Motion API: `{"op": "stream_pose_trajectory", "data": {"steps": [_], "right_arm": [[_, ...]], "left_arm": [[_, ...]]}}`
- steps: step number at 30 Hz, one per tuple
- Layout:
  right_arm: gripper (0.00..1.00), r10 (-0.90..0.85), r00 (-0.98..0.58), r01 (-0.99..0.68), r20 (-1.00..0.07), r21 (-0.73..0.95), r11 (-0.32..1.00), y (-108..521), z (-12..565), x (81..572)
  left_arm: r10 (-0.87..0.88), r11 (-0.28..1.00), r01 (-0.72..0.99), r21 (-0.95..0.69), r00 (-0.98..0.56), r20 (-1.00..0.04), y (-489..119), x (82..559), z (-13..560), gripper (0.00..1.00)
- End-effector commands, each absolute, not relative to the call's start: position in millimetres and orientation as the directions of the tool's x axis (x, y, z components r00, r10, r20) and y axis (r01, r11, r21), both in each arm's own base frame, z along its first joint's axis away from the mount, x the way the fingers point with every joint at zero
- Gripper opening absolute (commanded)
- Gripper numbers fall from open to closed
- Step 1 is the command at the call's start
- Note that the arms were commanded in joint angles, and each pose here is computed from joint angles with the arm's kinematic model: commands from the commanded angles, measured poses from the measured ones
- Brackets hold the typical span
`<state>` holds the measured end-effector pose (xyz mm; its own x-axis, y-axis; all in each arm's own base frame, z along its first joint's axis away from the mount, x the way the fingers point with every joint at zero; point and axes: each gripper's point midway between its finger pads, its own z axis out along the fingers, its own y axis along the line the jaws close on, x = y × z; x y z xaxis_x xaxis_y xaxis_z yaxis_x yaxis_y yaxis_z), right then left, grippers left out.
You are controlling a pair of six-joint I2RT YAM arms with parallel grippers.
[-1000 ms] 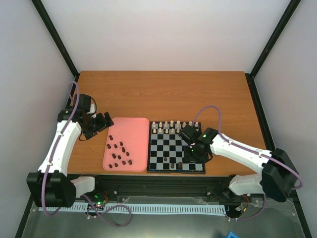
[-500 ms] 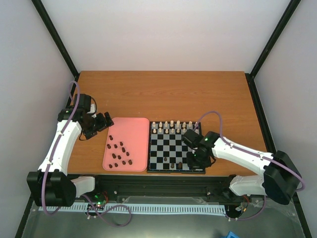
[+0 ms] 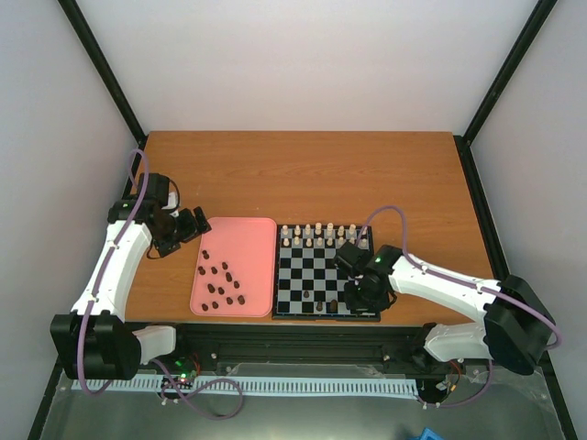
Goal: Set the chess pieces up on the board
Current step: Place the chess piece on the chessboard.
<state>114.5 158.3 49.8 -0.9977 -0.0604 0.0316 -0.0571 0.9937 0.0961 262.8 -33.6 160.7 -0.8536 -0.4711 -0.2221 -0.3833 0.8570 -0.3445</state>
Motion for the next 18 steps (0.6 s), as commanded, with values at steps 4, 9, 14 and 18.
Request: {"op": "stream_pose_trajectory", "data": {"steps": [4, 9, 14, 18], "right_arm": [[0.10, -0.058, -0.998, -0.057, 0.004, 0.074, 0.996, 164.5, 51.8, 125.8], [0.10, -0.071, -0.997, -0.070, 0.013, 0.057, 0.996, 165.1, 49.4, 127.0], [0.10, -0.074, -0.997, -0.074, 0.005, 0.055, 0.996, 165.9, 49.4, 129.7], [0.10, -0.077, -0.997, -0.077, 0.012, 0.052, 0.996, 166.5, 46.5, 129.6]], "left_arm": [[-0.460, 0.862, -0.363, -0.354, -0.854, -0.244, -33.1, 268.1, 165.1, 1.00], [-0.458, 0.864, -0.362, -0.350, -0.855, -0.244, -32.8, 267.3, 164.2, 1.00], [-0.457, 0.864, -0.362, -0.350, -0.855, -0.244, -32.8, 267.1, 163.4, 1.00], [-0.457, 0.863, -0.361, -0.353, -0.856, -0.242, -33.4, 267.6, 162.9, 1.00]]}}
